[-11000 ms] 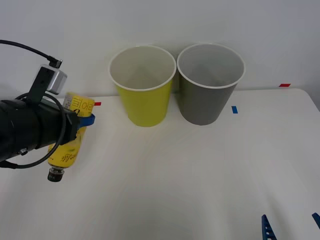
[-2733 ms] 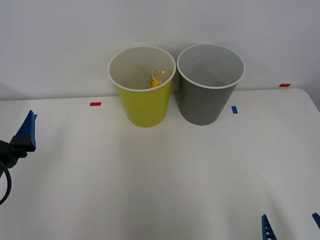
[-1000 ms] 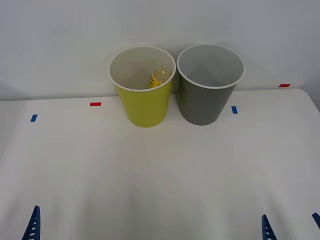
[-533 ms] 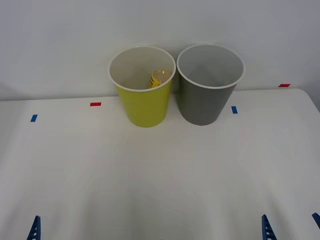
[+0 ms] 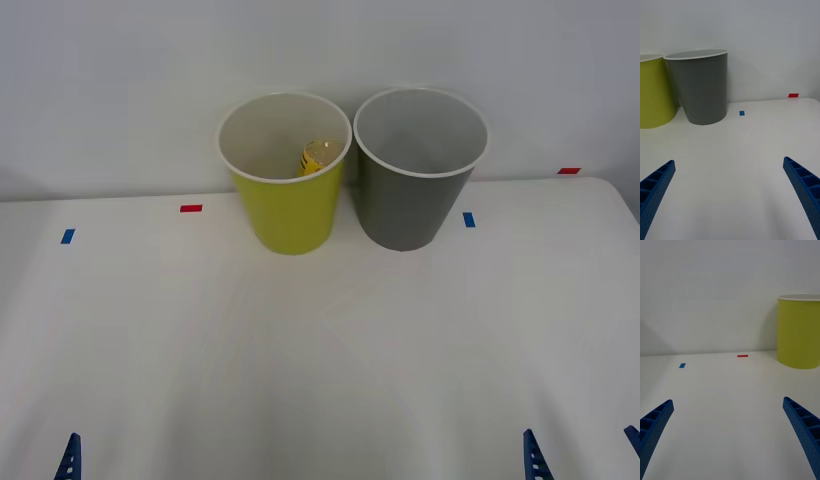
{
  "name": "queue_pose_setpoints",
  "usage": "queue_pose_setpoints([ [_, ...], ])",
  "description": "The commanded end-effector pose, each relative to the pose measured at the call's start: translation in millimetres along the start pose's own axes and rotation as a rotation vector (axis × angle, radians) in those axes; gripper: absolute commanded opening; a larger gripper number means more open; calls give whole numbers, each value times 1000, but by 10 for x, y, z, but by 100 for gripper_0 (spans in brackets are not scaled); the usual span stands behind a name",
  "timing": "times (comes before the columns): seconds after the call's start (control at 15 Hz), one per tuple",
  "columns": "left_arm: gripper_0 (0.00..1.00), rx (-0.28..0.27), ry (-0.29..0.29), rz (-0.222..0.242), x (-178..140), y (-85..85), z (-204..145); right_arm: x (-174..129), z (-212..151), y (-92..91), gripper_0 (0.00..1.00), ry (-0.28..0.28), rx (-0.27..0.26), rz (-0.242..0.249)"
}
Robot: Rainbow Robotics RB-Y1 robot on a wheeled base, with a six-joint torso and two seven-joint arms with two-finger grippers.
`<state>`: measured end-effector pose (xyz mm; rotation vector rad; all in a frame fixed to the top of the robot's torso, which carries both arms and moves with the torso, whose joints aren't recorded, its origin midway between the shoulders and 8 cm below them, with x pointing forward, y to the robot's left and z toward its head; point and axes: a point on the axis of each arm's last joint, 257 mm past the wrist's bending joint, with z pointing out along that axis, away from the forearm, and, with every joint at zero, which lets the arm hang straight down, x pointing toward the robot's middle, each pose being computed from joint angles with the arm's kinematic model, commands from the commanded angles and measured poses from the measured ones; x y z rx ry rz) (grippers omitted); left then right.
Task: Put cans in the gray bin and PET bottles in the light green bin.
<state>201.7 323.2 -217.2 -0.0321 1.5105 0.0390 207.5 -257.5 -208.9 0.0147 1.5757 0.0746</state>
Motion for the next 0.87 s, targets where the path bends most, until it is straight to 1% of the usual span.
queue_pose_setpoints([
  [0.07, 100, 0, 0, 0, 0, 0, 0, 0, 0, 0, 100, 0, 0, 0],
  [0.87, 100, 0, 0, 0, 0, 0, 0, 0, 0, 0, 100, 0, 0, 0],
])
